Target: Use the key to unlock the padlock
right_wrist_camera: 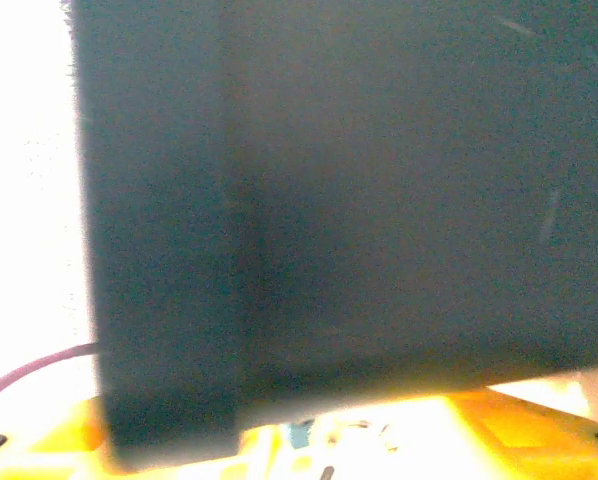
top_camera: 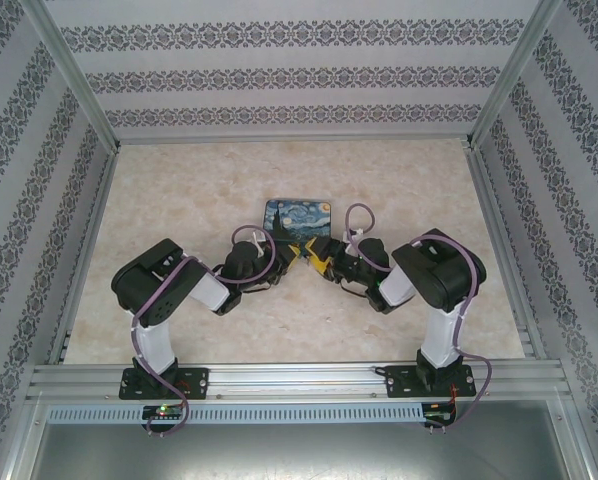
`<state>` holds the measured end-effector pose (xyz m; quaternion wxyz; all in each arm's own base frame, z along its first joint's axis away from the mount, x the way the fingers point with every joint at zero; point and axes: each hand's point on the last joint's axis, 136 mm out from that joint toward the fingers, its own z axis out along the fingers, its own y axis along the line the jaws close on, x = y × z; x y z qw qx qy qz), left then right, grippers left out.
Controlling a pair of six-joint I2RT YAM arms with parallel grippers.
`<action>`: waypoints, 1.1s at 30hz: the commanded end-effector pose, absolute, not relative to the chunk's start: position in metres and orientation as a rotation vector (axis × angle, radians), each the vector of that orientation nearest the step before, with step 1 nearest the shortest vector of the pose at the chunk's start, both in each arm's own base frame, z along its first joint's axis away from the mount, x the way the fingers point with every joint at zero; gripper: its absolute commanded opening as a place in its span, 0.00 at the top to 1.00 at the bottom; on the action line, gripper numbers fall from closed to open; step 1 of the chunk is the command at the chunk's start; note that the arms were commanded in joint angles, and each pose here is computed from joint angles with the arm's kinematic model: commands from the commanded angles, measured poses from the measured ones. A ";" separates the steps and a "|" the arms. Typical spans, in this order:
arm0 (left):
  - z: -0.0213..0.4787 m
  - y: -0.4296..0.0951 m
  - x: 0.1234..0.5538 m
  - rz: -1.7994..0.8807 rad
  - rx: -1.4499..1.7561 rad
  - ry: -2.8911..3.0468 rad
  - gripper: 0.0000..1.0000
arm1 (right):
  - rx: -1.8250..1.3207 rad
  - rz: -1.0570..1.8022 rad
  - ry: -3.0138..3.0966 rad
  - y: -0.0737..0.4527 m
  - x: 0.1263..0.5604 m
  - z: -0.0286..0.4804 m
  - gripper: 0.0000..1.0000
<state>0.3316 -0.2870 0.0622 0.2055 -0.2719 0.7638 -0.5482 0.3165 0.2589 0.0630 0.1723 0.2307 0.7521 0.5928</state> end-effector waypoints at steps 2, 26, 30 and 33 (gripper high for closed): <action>0.060 -0.293 0.326 -1.550 -0.679 2.144 1.00 | 0.585 1.673 2.085 0.246 0.308 0.075 0.37; 0.047 -0.293 0.322 -1.576 -0.762 2.243 1.00 | -0.110 0.972 2.382 0.247 0.268 0.081 0.49; 0.047 -0.294 0.323 -1.577 -0.759 2.247 1.00 | -0.312 0.615 2.370 0.234 0.268 0.090 0.46; 0.047 -0.295 0.323 -1.583 -0.768 2.249 1.00 | -0.436 0.411 2.331 0.227 0.269 0.091 0.45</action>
